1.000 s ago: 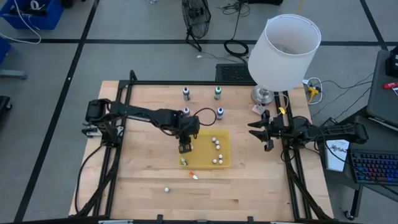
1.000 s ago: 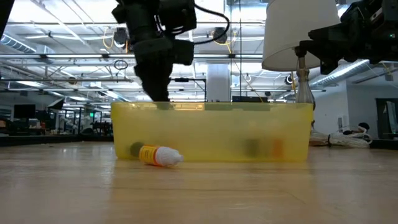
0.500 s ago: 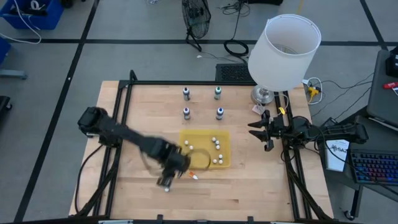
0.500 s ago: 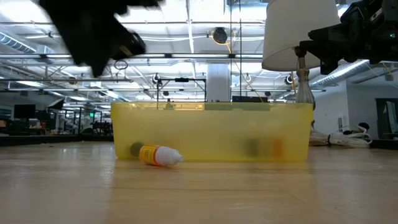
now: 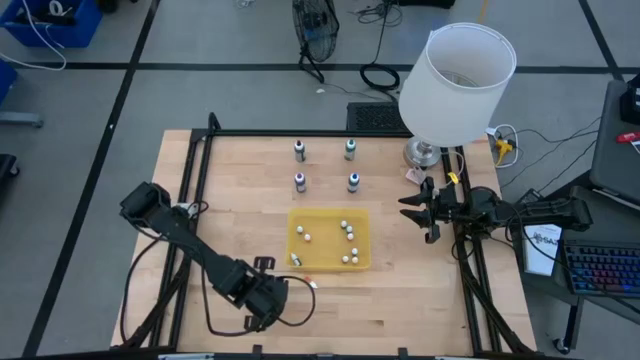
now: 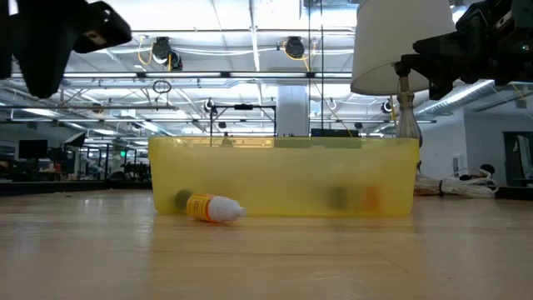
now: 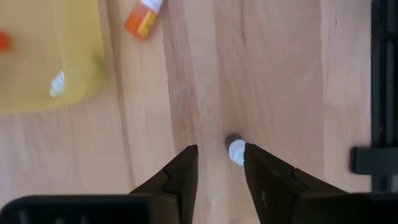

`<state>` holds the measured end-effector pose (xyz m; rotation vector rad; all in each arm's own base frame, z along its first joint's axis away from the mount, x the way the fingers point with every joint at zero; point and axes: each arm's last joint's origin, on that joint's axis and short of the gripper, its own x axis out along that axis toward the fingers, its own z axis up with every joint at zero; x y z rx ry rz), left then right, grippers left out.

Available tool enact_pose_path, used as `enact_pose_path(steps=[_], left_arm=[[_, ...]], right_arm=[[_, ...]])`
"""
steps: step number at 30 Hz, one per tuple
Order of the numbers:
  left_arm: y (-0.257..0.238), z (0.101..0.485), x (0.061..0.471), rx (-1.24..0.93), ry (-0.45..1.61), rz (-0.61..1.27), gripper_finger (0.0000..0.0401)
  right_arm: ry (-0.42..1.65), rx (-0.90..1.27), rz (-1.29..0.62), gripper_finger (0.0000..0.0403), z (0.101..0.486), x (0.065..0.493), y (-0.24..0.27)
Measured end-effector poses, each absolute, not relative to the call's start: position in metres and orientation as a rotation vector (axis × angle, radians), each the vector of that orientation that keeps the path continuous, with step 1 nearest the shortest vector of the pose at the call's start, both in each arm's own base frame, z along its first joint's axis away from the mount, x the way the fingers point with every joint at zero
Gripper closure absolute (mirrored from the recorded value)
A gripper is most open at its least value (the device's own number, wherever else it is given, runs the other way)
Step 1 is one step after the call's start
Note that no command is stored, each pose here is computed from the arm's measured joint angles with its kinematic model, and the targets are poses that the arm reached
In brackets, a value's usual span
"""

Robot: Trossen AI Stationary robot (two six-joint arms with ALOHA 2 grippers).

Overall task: Pick & Place food coloring
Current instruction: Put the small purple food coloring bottle into the yellow container

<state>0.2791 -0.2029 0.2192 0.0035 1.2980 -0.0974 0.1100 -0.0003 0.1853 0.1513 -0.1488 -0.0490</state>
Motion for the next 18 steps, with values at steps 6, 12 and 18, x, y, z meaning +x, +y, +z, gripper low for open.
enact_pose_path(steps=[6, 12, 18], left_arm=[[-0.203, 0.217, 0.281, -0.105, 1.329, -0.067, 0.0226], [-0.214, 0.215, 0.275, -0.093, 1.331, -0.094, 0.0222], [-0.225, 0.199, 0.281, -0.122, 1.353, -0.140, 0.0238]], right_arm=[[-0.147, 0.151, -0.049, 0.0273, 0.185, 0.110, 0.000], [-0.147, 0.151, -0.049, 0.0273, 0.185, 0.110, 0.000], [-0.147, 0.151, -0.049, 0.0273, 0.185, 0.110, 0.000]])
